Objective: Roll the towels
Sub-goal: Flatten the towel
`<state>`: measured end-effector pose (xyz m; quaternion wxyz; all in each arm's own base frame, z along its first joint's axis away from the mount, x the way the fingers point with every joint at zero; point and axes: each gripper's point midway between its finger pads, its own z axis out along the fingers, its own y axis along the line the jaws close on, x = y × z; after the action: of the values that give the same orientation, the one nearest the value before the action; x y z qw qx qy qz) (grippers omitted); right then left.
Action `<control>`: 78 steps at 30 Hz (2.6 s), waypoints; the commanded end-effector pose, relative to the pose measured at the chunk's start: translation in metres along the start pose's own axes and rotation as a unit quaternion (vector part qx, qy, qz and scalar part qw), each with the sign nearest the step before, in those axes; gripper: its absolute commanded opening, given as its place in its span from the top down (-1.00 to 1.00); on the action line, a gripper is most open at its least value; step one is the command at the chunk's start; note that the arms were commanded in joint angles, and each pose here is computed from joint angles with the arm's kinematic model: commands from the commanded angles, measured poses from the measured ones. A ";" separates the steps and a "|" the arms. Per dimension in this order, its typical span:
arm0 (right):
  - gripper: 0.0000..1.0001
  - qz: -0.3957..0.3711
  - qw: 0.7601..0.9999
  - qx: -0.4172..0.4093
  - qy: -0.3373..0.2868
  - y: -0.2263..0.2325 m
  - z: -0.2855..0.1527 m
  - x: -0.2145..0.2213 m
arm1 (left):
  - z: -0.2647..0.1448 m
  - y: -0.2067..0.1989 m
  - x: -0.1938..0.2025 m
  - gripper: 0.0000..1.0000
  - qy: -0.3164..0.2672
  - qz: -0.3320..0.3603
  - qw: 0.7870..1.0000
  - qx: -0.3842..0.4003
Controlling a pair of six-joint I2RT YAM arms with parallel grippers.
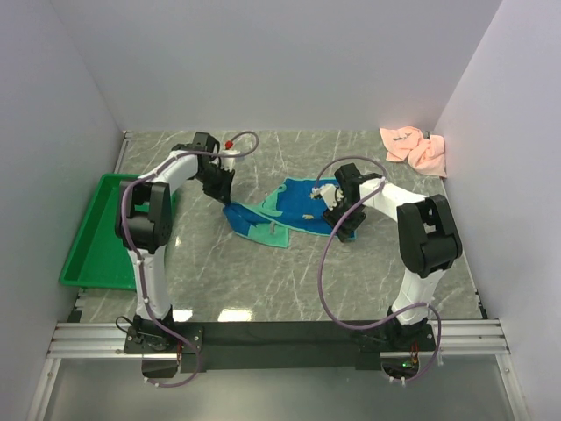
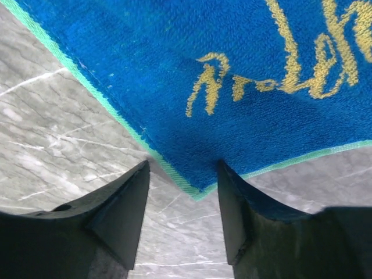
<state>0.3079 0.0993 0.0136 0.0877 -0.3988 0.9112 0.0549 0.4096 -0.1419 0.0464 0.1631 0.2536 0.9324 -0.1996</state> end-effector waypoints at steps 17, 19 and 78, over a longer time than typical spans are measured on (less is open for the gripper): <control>1.00 0.094 0.987 -0.106 -0.074 0.020 -0.045 -0.047 | -0.086 -0.022 -0.051 -0.32 -0.158 0.021 0.987 -0.002; 1.00 0.123 0.978 -0.128 -0.107 0.018 -0.063 -0.063 | -0.100 -0.039 -0.045 -0.34 -0.174 0.029 0.984 -0.007; 1.00 0.215 0.975 -0.054 0.002 -0.064 -0.088 0.064 | -0.077 -0.086 0.109 0.05 0.050 0.205 0.975 0.064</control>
<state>0.3093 0.0113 0.0788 0.0416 -0.1650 0.9711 0.1674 0.2084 -0.1047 0.0456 0.0355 0.4964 0.8570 -0.1333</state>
